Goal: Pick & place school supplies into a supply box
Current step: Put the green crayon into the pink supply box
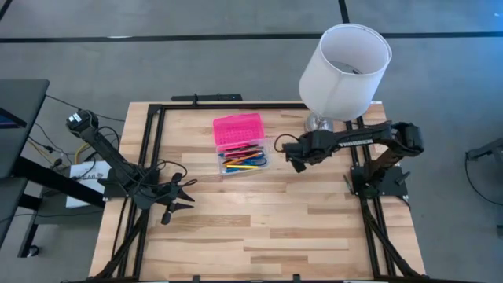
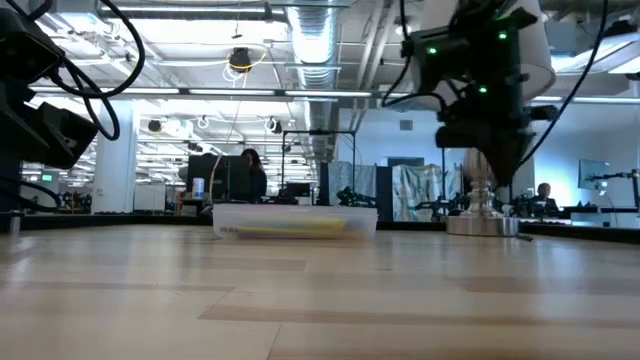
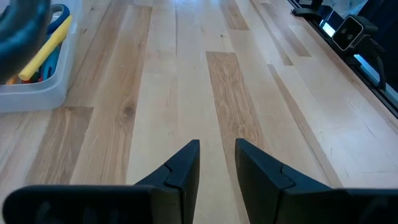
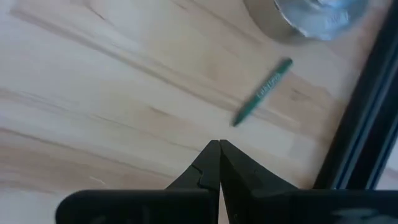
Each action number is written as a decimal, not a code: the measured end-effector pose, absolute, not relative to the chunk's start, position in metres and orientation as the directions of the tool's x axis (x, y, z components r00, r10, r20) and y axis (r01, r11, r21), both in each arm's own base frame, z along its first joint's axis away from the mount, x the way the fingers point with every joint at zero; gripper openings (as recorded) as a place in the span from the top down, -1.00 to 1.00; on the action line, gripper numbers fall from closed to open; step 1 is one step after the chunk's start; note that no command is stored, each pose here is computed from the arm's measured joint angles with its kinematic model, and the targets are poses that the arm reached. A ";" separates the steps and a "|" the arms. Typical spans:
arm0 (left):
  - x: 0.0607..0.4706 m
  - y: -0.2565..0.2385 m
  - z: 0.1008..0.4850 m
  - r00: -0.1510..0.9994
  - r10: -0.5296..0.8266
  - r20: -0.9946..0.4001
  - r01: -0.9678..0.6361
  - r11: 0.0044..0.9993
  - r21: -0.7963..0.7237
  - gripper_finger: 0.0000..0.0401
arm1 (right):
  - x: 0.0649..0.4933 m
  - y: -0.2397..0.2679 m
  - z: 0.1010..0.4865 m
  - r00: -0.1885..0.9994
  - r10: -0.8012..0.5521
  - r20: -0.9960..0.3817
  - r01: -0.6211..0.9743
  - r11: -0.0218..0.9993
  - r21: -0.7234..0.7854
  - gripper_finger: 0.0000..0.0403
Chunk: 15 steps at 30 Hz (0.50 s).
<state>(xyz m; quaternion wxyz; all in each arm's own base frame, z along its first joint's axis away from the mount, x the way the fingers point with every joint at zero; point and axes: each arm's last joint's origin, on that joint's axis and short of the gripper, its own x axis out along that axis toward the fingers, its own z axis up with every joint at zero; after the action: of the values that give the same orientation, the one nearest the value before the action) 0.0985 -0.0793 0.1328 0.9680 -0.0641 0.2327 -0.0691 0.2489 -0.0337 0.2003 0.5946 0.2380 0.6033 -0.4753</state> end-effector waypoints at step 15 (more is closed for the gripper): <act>0.099 -0.079 0.133 0.886 -0.159 -0.436 0.132 0.987 -0.092 0.52 | 0.199 -0.034 0.177 -0.090 -0.335 -0.938 0.960 0.222 -0.171 0.81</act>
<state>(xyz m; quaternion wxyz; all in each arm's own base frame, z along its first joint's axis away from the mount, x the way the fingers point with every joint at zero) 0.0987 -0.0793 0.1332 0.9705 -0.0299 0.2271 -0.0751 0.1991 -0.0340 0.1765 0.5988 0.3109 0.5025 -0.5407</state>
